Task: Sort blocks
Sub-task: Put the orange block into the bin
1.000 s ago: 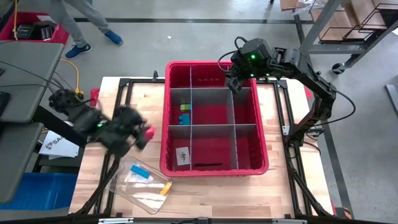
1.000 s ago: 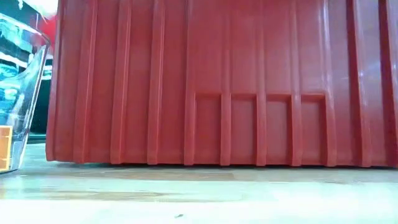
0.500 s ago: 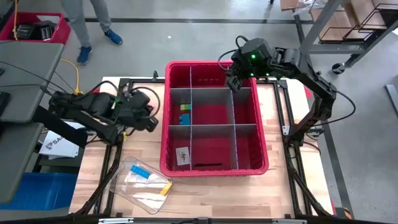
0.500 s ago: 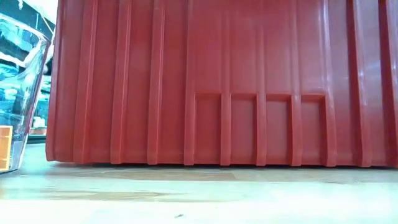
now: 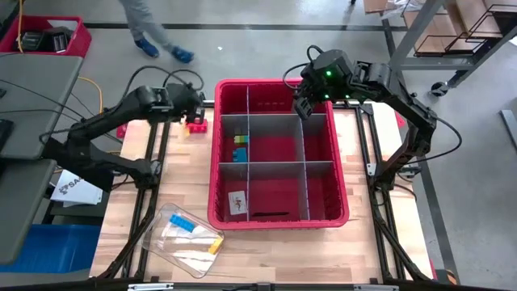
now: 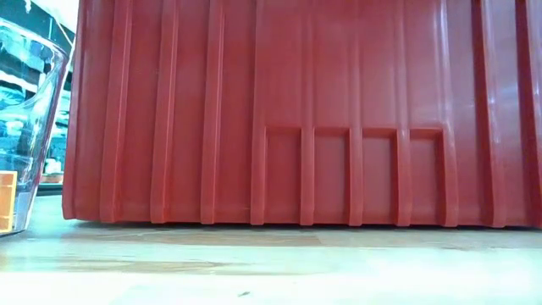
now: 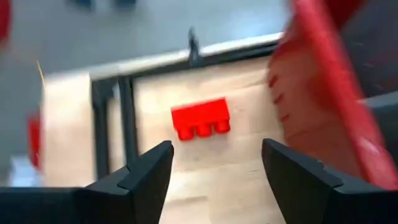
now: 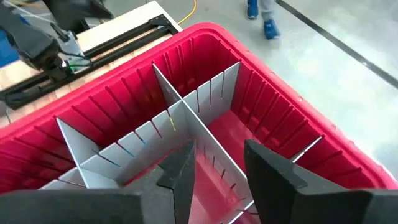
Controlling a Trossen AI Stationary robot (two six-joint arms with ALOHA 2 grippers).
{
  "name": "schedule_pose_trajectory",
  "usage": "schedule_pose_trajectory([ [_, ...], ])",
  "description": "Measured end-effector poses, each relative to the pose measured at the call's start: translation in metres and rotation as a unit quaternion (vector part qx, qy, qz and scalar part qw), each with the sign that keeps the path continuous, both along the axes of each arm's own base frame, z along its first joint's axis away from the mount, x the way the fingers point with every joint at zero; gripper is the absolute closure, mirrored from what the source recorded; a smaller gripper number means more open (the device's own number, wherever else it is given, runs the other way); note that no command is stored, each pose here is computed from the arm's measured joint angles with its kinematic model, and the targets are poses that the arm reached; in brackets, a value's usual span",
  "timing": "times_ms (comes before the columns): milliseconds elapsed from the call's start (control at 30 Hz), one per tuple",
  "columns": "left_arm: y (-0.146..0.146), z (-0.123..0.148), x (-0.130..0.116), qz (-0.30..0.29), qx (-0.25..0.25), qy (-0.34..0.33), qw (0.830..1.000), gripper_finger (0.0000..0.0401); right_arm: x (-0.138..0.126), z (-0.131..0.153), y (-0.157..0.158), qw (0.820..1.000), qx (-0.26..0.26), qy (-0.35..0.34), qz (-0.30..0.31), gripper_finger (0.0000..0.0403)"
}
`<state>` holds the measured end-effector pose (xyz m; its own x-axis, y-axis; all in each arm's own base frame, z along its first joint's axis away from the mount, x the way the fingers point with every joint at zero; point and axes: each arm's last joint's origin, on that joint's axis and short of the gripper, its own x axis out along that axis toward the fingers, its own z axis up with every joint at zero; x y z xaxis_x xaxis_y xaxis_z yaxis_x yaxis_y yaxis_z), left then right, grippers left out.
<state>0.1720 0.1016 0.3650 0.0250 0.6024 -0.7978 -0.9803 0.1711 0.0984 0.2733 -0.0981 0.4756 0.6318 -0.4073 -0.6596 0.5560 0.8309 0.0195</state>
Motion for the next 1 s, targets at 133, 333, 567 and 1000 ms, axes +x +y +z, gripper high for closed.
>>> schedule_pose_trajectory([
  [133, 0.037, -0.041, -0.011, 0.140, -0.082, -0.093, 0.982, 0.0153, 0.000, 0.000, 0.000, 1.000, 0.007, -0.004, -0.005, 0.0274],
  [333, 0.076, -0.089, -0.017, 0.288, -0.124, -0.289, 0.905, 0.0156, 0.001, 0.000, 0.002, 1.000, 0.012, -0.007, -0.005, 0.0274],
  [567, 0.093, -0.114, -0.029, 0.420, -0.110, -0.374, 0.820, 0.0156, 0.001, 0.000, 0.002, 1.000, 0.018, -0.010, -0.010, 0.0274],
  [1000, 0.105, -0.161, -0.041, 0.441, -0.155, -0.278, 0.839, 0.0179, -0.001, 0.001, -0.001, 0.997, 0.007, -0.018, -0.073, 0.0274],
])
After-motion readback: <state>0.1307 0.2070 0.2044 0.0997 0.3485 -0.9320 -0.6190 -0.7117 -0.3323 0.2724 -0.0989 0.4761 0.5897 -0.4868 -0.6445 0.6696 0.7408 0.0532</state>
